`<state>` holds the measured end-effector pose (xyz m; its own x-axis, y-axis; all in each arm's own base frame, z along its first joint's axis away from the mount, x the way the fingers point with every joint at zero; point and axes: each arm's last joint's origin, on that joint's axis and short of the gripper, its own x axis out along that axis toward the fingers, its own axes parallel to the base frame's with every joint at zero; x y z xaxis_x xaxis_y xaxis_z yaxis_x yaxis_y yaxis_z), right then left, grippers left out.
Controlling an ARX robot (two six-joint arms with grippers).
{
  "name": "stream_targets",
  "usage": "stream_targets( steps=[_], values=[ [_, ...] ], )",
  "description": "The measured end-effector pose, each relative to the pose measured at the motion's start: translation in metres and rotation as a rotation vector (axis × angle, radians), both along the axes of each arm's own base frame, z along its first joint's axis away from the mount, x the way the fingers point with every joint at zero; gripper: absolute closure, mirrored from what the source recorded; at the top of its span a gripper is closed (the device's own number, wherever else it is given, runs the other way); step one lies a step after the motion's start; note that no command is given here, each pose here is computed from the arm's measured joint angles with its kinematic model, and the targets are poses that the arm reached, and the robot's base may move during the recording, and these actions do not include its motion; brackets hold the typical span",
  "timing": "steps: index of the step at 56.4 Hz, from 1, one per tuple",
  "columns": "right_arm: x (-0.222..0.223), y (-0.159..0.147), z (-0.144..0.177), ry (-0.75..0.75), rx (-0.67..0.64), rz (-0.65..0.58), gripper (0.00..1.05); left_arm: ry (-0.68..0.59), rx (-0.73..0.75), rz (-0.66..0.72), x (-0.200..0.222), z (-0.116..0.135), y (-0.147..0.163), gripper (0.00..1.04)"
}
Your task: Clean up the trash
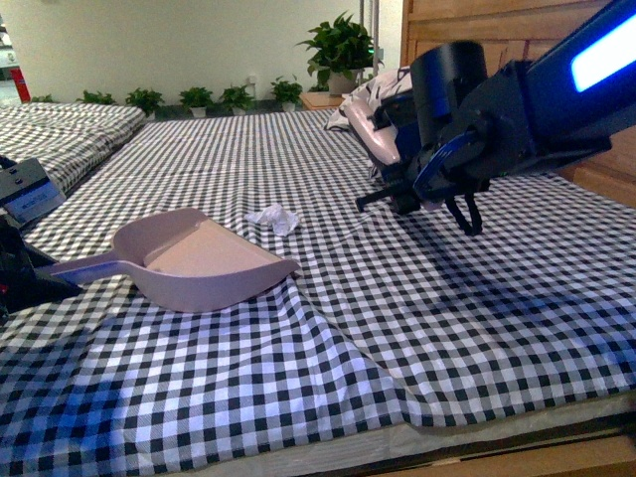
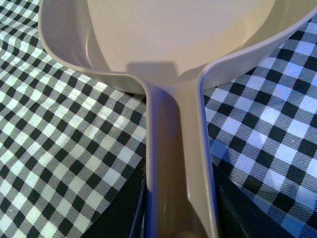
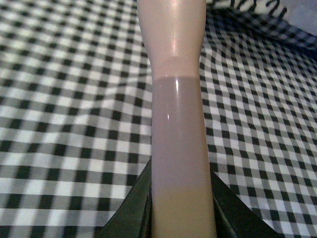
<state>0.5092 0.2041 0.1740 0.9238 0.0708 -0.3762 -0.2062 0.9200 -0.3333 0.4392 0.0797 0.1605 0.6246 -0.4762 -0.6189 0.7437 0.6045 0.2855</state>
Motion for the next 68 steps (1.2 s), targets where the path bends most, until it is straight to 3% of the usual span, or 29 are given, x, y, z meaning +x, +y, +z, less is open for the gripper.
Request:
stream_targets(
  steps=[11, 20, 36, 39, 50, 60, 68],
  values=[
    [0.01, 0.001, -0.031, 0.068, -0.147, -0.016, 0.85, 0.0, 0.0, 0.0, 0.0, 0.0, 0.0, 0.77],
    [0.007, 0.02, -0.044, 0.174, -0.218, 0.083, 0.85, -0.001, 0.001, 0.0, 0.0, 0.0, 0.0, 0.77],
    [-0.021, 0.043, -0.03, 0.324, -0.097, 0.421, 0.85, -0.001, 0.0, -0.001, 0.0, 0.0, 0.0, 0.77],
    [-0.033, 0.041, -0.02, 0.367, -0.054, 0.538, 0.85, -0.001, 0.0, -0.001, 0.0, 0.0, 0.0, 0.77],
    [-0.052, 0.017, 0.019, 0.394, 0.064, 0.744, 0.85, -0.001, 0.0, -0.001, 0.0, 0.0, 0.0, 0.77],
    [-0.047, -0.028, 0.065, 0.279, 0.112, 0.699, 0.85, -0.001, 0.0, -0.001, 0.0, 0.0, 0.0, 0.77],
    [-0.042, -0.074, 0.08, 0.198, 0.074, 0.528, 0.85, -0.001, 0.001, -0.001, 0.0, 0.0, 0.0, 0.77]
  ],
)
